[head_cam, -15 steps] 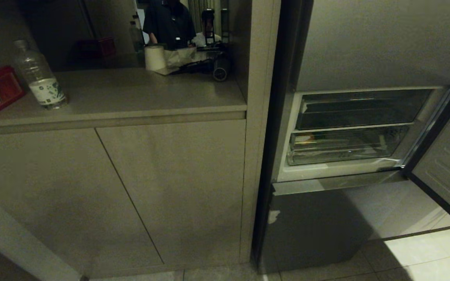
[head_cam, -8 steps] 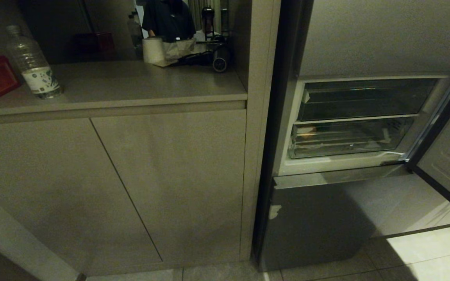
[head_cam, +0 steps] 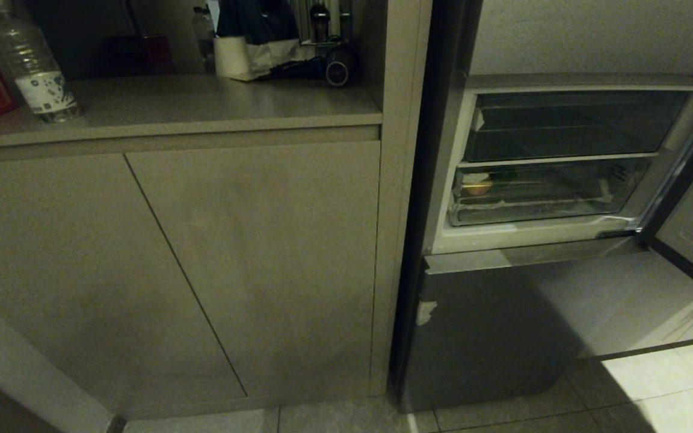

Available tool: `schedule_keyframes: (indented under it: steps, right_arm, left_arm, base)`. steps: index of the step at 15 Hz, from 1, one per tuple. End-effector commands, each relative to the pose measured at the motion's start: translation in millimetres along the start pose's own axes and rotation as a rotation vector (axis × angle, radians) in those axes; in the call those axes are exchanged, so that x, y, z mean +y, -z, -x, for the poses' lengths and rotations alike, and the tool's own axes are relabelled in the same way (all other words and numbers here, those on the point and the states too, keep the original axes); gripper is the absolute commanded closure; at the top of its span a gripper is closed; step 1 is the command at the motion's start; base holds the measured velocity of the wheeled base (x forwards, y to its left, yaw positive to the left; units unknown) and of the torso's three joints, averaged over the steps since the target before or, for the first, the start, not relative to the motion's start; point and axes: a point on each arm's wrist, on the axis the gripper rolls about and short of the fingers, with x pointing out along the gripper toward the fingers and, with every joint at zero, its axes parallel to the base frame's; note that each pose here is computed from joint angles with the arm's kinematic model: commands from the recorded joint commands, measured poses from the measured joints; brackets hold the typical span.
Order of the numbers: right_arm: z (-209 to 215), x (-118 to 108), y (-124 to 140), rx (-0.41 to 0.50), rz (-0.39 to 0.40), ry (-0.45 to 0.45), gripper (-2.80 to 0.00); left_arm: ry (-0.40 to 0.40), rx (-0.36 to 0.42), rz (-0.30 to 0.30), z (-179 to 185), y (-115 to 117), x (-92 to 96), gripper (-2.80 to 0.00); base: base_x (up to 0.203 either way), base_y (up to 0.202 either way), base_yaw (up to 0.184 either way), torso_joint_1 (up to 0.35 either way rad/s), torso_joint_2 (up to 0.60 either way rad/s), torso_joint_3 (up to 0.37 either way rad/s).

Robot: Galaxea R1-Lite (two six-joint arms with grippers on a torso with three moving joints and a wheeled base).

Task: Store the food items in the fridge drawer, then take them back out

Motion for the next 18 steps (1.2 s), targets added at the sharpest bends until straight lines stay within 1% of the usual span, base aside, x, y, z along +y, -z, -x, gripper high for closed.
schedule_keyframes:
  steps: [1, 6, 9, 13, 15, 18]
  right_arm:
    - [-1.7, 0.0, 8.6, 0.03, 0.0, 0.0, 0.0]
    - [-1.7, 0.0, 8.6, 0.03, 0.0, -0.001, 0.0]
    - [-1.7, 0.0, 8.6, 0.03, 0.002, -0.002, 0.0]
    - [-1.7, 0.0, 8.6, 0.03, 0.002, -0.002, 0.0]
    - [-1.7, 0.0, 8.6, 0.03, 0.002, -0.002, 0.0]
    - [-1.7, 0.0, 8.6, 0.03, 0.002, -0.002, 0.0]
  left_arm:
    - [0.001, 0.001, 0.001, 0.0, 0.0, 0.0, 0.0]
    - [-0.001, 0.001, 0.001, 0.0, 0.0, 0.0, 0.0]
    - [0.001, 0.001, 0.001, 0.0, 0.0, 0.0, 0.0]
    - [0.0, 0.001, 0.0, 0.0, 0.0, 0.0, 0.0]
    - [0.001, 0.001, 0.0, 0.0, 0.0, 0.0, 0.0]
    - [0.0, 0.001, 0.0, 0.0, 0.0, 0.0, 0.0]
  base:
    - [0.0, 0.0, 0.0, -0.229, 0.54, 0.322]
    - [0.0, 0.0, 0.0, -0.2, 0.51, 0.306]
    - [0.0, 0.0, 0.0, -0.053, 0.13, 0.086]
    - [0.0, 0.0, 0.0, -0.004, 0.01, 0.005]
    - [0.132, 0.0, -0.003, -0.008, 0.0, 0.01]
    - [0.198, 0.0, 0.0, 0.007, 0.01, 0.002]
